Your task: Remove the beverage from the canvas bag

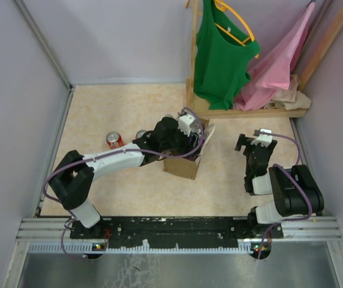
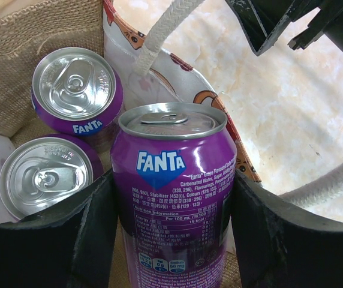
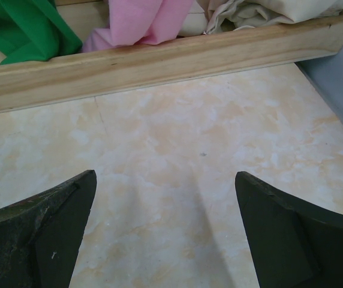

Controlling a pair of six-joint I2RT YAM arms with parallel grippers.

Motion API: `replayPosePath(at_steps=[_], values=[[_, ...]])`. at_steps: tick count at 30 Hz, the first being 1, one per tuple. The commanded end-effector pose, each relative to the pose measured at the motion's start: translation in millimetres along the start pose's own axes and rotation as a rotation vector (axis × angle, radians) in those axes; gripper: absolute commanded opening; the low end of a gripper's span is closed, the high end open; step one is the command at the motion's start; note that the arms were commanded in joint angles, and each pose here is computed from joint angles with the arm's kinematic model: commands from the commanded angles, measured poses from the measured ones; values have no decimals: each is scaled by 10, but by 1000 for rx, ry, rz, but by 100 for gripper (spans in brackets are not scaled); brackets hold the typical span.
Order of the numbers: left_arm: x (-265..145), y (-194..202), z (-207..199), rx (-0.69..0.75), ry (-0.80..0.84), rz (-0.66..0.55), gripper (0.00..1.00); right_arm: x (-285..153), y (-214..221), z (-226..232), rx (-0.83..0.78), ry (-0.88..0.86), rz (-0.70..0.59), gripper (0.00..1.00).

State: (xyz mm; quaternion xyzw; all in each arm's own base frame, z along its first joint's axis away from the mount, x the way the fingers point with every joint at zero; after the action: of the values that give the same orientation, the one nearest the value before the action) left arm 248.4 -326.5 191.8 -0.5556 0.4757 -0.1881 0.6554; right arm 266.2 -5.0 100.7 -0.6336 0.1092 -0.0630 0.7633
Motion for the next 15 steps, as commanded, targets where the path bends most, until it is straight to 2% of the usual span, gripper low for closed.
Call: replayPosePath(at_steps=[1, 15], values=[[42, -209, -39, 11, 30, -126, 39, 49, -105, 32, 20, -6, -50, 99], [82, -185, -41, 5, 36, -126, 51, 53, -110, 32, 21, -6, -52, 99]])
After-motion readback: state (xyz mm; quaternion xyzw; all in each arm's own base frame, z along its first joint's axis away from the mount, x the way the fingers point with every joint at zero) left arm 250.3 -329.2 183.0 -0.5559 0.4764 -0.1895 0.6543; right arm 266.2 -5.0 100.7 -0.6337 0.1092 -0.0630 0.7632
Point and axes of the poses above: each gripper's point midway between its finger pads, its own x axis out along the fingers, its own z axis along the line the jaws close on, y = z × x, the point moved 9 cm from there along -x, back along the fingers, and after that the axes turned 10 degrees about x, right-handed, at the moved point
